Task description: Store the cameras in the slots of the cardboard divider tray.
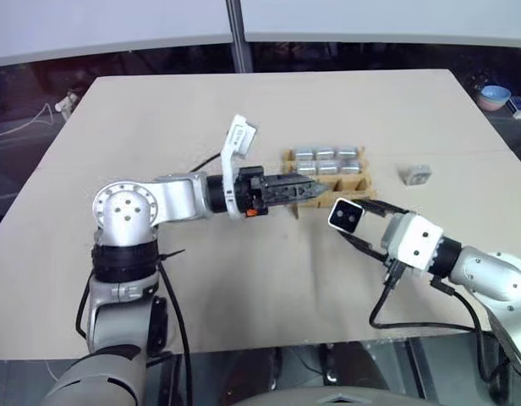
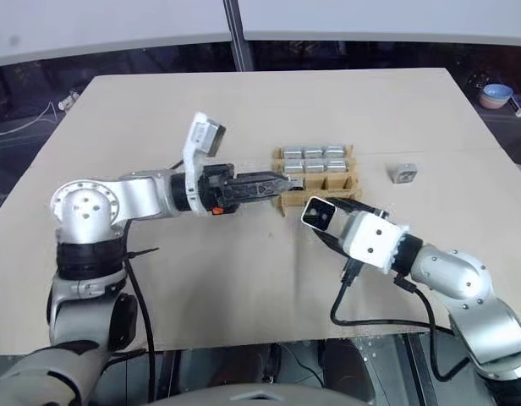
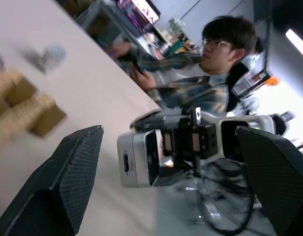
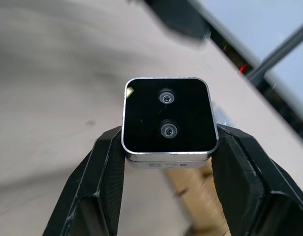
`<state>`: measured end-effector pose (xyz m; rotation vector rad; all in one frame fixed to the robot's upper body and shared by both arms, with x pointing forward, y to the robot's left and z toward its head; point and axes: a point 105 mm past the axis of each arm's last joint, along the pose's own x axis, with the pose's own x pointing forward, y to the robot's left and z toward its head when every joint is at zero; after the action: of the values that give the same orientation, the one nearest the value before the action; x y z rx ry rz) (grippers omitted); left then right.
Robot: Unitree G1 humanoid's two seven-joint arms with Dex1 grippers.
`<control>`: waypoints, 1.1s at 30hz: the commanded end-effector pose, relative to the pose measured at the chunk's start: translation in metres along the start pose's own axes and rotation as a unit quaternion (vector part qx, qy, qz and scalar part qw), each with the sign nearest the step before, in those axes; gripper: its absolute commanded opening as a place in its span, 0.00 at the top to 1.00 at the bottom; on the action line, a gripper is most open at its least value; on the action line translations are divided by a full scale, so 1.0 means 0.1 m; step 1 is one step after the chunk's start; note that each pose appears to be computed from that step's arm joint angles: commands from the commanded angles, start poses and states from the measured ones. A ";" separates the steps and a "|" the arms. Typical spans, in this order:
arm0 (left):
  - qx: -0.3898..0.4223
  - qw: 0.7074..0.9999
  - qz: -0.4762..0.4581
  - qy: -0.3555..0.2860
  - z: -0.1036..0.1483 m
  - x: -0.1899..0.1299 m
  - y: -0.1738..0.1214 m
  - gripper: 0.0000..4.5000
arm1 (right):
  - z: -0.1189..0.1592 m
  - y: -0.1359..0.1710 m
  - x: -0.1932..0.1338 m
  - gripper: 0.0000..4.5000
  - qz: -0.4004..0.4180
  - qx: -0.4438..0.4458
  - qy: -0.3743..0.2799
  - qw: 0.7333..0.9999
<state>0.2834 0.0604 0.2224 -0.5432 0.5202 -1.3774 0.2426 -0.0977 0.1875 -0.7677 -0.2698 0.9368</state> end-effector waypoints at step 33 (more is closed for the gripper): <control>0.341 0.937 0.040 0.060 0.49 0.36 0.46 0.84 | 0.16 -0.09 -0.66 0.01 -0.164 0.182 -0.011 0.969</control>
<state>0.3535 0.0385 0.2279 0.0401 0.1931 -1.3676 0.2101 -0.1481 0.1951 -0.3360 -0.1508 0.6606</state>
